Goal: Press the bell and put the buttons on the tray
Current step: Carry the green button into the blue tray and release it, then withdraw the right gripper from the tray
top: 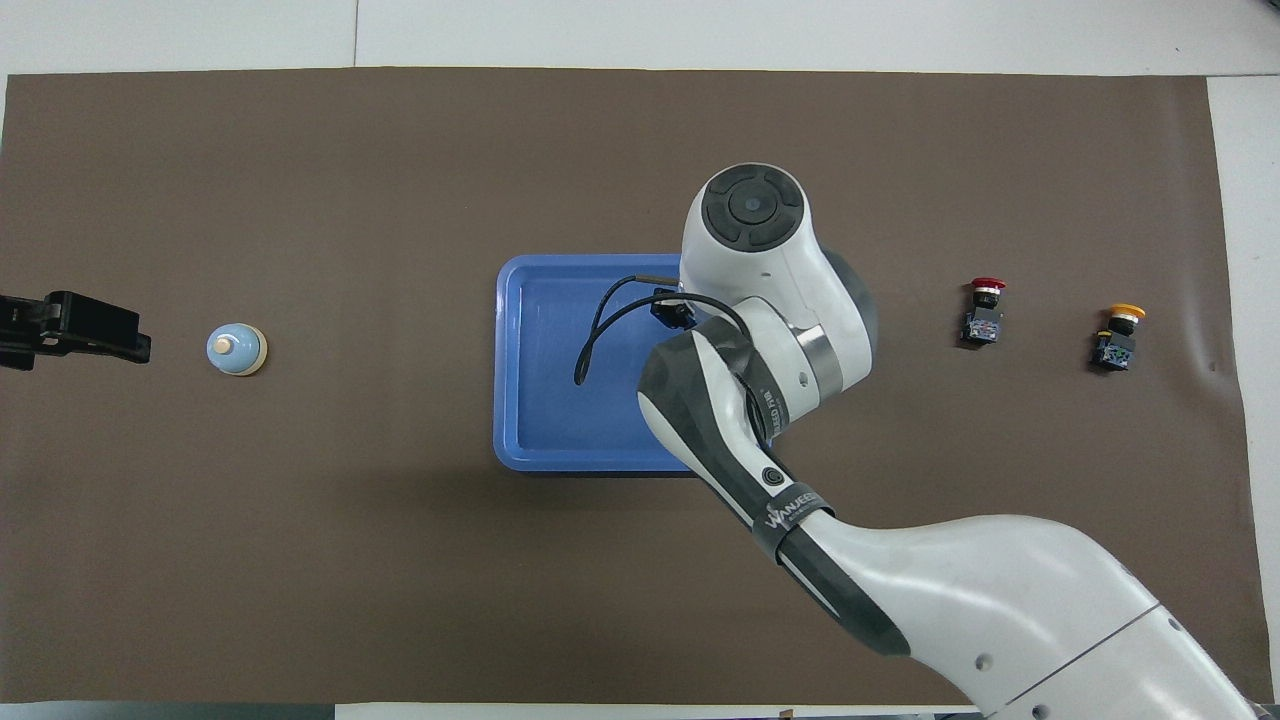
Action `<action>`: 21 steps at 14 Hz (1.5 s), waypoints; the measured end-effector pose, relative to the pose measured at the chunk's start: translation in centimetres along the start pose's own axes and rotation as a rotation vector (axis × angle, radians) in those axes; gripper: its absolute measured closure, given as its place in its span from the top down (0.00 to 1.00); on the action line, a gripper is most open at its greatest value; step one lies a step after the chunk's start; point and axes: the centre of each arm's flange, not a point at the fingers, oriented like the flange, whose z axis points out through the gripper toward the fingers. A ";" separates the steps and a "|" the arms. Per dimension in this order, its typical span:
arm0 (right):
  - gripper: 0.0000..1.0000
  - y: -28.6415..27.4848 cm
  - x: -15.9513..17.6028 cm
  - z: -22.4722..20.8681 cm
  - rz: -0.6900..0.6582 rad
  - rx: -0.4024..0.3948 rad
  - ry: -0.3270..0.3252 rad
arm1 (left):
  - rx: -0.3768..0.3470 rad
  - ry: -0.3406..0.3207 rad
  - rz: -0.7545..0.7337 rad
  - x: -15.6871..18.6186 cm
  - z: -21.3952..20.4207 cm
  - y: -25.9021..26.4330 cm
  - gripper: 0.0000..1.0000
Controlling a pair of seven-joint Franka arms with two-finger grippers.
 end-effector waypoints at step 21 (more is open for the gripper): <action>1.00 26.4 9.6 -8.4 0.060 -0.027 -0.036 | -0.001 -0.024 -0.006 -0.1 0.7 -0.4 1.00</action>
